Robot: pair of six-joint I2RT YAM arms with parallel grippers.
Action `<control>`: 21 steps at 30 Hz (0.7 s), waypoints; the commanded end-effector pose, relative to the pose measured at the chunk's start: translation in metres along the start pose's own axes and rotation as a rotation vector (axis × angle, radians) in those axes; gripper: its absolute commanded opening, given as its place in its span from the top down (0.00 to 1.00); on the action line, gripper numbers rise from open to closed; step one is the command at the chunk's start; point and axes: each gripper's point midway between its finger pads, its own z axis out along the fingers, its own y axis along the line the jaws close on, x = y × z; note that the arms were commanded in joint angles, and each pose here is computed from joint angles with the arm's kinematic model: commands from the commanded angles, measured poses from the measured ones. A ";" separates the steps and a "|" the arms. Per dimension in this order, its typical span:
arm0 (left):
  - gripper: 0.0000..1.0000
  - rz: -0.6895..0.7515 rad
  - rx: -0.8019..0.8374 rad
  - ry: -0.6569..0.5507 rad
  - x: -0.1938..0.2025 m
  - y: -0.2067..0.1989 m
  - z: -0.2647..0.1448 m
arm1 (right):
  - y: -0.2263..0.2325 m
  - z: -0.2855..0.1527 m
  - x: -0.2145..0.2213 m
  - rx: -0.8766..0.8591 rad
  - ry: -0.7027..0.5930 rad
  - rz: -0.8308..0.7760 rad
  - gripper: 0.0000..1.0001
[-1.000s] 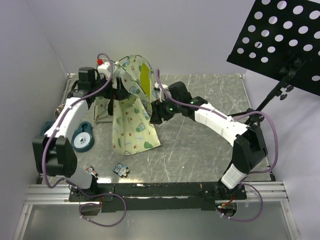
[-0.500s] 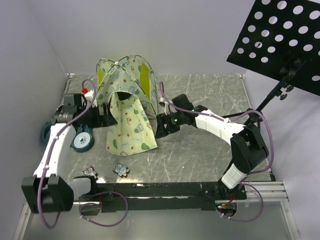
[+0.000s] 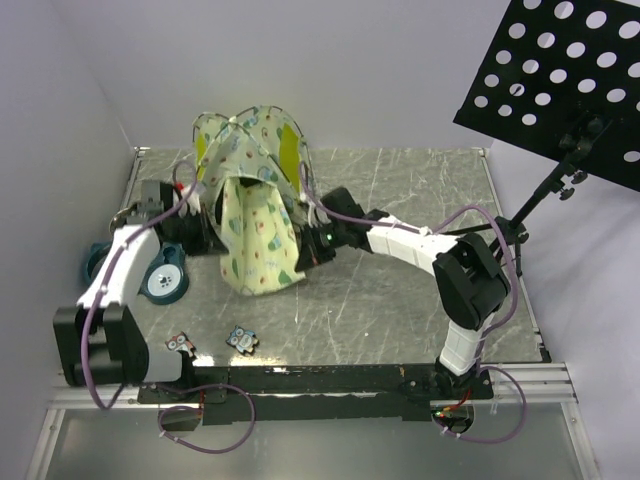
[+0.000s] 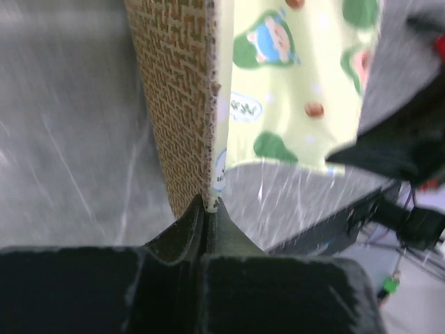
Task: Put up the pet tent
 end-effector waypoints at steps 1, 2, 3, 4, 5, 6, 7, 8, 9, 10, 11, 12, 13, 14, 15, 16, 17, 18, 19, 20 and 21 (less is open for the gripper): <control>0.99 0.100 0.032 -0.248 -0.108 -0.028 -0.010 | 0.060 -0.033 -0.102 -0.083 -0.291 -0.170 1.00; 0.99 0.103 0.027 -0.265 -0.126 -0.029 -0.007 | 0.060 -0.032 -0.116 -0.065 -0.317 -0.171 1.00; 0.99 0.096 0.019 -0.254 -0.135 -0.025 0.001 | 0.062 -0.036 -0.127 -0.048 -0.339 -0.172 1.00; 0.99 0.094 0.006 -0.253 -0.145 -0.022 0.005 | 0.061 -0.037 -0.140 -0.017 -0.365 -0.169 1.00; 0.99 0.085 -0.011 -0.259 -0.157 -0.018 0.011 | 0.059 -0.038 -0.152 0.009 -0.392 -0.168 1.00; 0.99 0.075 -0.019 -0.265 -0.167 -0.016 0.015 | 0.053 -0.036 -0.161 0.038 -0.409 -0.157 1.00; 0.99 0.064 -0.037 -0.275 -0.177 -0.010 0.021 | 0.048 -0.037 -0.173 0.059 -0.430 -0.146 1.00; 0.99 0.055 -0.042 -0.280 -0.184 -0.008 0.026 | 0.041 -0.035 -0.182 0.084 -0.439 -0.127 1.00; 0.99 0.039 -0.049 -0.286 -0.191 -0.005 0.030 | 0.032 -0.032 -0.189 0.113 -0.440 -0.103 1.00; 0.99 0.033 -0.047 -0.290 -0.196 -0.004 0.034 | 0.027 -0.031 -0.196 0.129 -0.449 -0.086 1.00; 0.99 0.033 -0.044 -0.297 -0.201 -0.003 0.037 | 0.021 -0.028 -0.200 0.134 -0.449 -0.078 1.00; 0.99 0.031 -0.038 -0.291 -0.202 -0.004 0.039 | 0.018 -0.027 -0.202 0.140 -0.455 -0.070 1.00; 0.99 0.037 -0.032 -0.295 -0.206 -0.006 0.037 | 0.017 -0.029 -0.202 0.134 -0.454 -0.062 1.00; 0.99 0.041 -0.031 -0.288 -0.204 -0.006 0.035 | 0.020 -0.034 -0.201 0.119 -0.455 -0.064 0.99; 0.99 0.056 -0.019 -0.293 -0.202 -0.010 0.030 | 0.020 -0.040 -0.198 0.110 -0.458 -0.061 0.96; 0.95 0.072 0.000 -0.299 -0.198 -0.013 0.025 | 0.020 -0.044 -0.195 0.111 -0.463 -0.057 0.91; 0.87 0.098 0.033 -0.303 -0.193 -0.019 0.023 | 0.016 -0.048 -0.191 0.118 -0.468 -0.058 0.88; 0.76 0.121 0.065 -0.318 -0.188 -0.025 0.019 | 0.017 -0.049 -0.191 0.119 -0.481 -0.069 0.88; 0.63 0.136 0.094 -0.339 -0.186 -0.031 0.017 | 0.017 -0.051 -0.194 0.124 -0.503 -0.071 0.87; 0.46 0.151 0.122 -0.365 -0.183 -0.036 0.013 | 0.018 -0.052 -0.196 0.116 -0.512 -0.071 0.74; 0.41 0.175 0.134 -0.382 -0.182 -0.040 0.009 | 0.021 -0.054 -0.199 0.103 -0.507 -0.082 0.65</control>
